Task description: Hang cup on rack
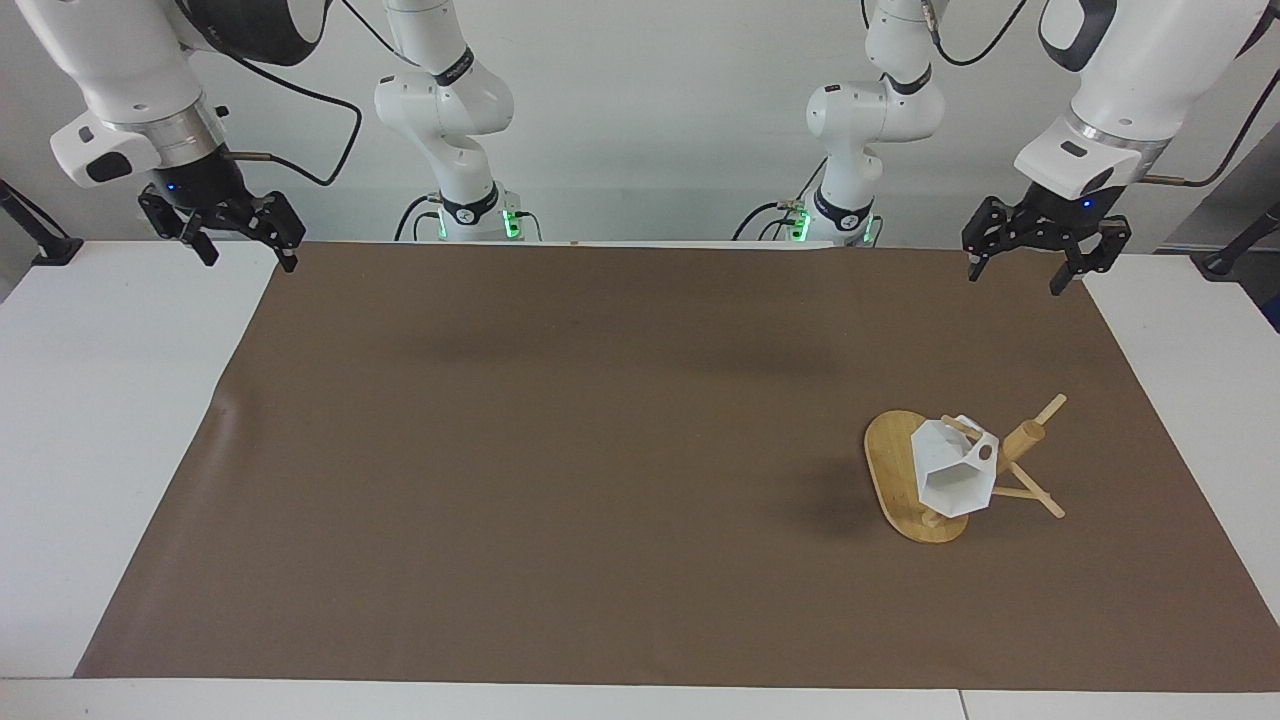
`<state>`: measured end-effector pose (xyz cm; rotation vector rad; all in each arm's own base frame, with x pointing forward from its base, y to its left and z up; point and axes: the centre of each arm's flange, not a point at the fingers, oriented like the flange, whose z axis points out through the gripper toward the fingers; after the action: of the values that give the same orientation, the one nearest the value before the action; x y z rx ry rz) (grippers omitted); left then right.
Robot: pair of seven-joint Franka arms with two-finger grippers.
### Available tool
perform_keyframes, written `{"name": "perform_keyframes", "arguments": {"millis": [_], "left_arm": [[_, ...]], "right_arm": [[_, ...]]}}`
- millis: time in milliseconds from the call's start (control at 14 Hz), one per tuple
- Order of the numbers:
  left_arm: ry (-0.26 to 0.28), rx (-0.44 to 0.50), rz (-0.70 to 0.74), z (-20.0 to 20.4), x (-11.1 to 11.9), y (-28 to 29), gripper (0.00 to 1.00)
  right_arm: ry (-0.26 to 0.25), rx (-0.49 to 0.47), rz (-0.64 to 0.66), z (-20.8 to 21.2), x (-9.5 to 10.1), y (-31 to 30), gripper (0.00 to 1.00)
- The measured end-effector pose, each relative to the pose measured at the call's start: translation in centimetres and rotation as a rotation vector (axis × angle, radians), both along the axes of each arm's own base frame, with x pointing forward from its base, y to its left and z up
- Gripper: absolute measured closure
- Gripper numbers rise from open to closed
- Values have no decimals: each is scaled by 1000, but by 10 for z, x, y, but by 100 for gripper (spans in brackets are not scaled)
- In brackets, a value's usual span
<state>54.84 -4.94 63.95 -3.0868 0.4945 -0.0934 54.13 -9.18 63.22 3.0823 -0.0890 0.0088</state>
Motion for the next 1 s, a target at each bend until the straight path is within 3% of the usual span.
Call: {"name": "perform_keyframes", "arguments": {"millis": [573,1003], "left_arm": [[5,0,18,-1,0,3,0],[37,-1,125,-2,-5,5,0]], "right_arm": [[0,0,0,0,0,0,0],[0,0,0,0,0,0,0]]}}
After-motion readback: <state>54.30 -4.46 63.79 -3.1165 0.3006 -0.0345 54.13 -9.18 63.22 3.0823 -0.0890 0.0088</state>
